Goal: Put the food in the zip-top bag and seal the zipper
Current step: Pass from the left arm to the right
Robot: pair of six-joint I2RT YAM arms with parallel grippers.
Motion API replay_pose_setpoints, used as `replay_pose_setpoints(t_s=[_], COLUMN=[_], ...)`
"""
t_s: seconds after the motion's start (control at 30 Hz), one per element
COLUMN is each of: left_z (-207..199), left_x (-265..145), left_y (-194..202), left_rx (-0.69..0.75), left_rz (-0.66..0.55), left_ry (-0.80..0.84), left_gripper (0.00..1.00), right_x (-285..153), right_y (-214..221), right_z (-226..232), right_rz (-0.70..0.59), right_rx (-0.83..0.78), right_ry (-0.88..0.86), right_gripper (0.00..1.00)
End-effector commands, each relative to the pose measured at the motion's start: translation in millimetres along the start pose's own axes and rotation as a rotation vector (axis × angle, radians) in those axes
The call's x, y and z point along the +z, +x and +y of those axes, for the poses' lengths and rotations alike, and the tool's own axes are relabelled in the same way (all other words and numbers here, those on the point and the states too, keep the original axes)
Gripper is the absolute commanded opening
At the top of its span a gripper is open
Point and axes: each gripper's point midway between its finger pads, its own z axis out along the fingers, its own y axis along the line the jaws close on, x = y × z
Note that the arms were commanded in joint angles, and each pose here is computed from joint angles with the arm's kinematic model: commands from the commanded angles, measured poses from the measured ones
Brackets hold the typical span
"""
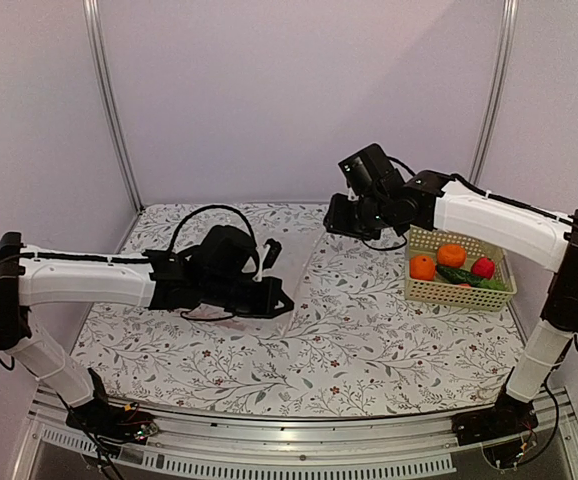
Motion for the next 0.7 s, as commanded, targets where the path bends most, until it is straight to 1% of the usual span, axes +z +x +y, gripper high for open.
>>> replay_pose_setpoints(t_s=[0.0,0.17,0.37,0.67], left_z=[-3,-3,-4,-4], left_x=[6,7,7,9], left_y=[7,6,6,8], left_rx=[0.005,0.003,0.002,-0.001], left_rz=[0.012,0.012,0.01,0.018], left_ry=[0.005,0.005,0.007,0.007], left_gripper=[0.0,0.0,0.0,0.0], right_x=[6,14,19,27], right_y=[-2,1,3,7], right_z=[5,5,3,3], right_rz=[-0.007,0.007,0.012,0.025], right_rx=[-0.026,-0.036,-0.044,-0.047], right_ry=[0.015,0.025,0.04,0.048], right_gripper=[0.4,0.35,0.32,0.22])
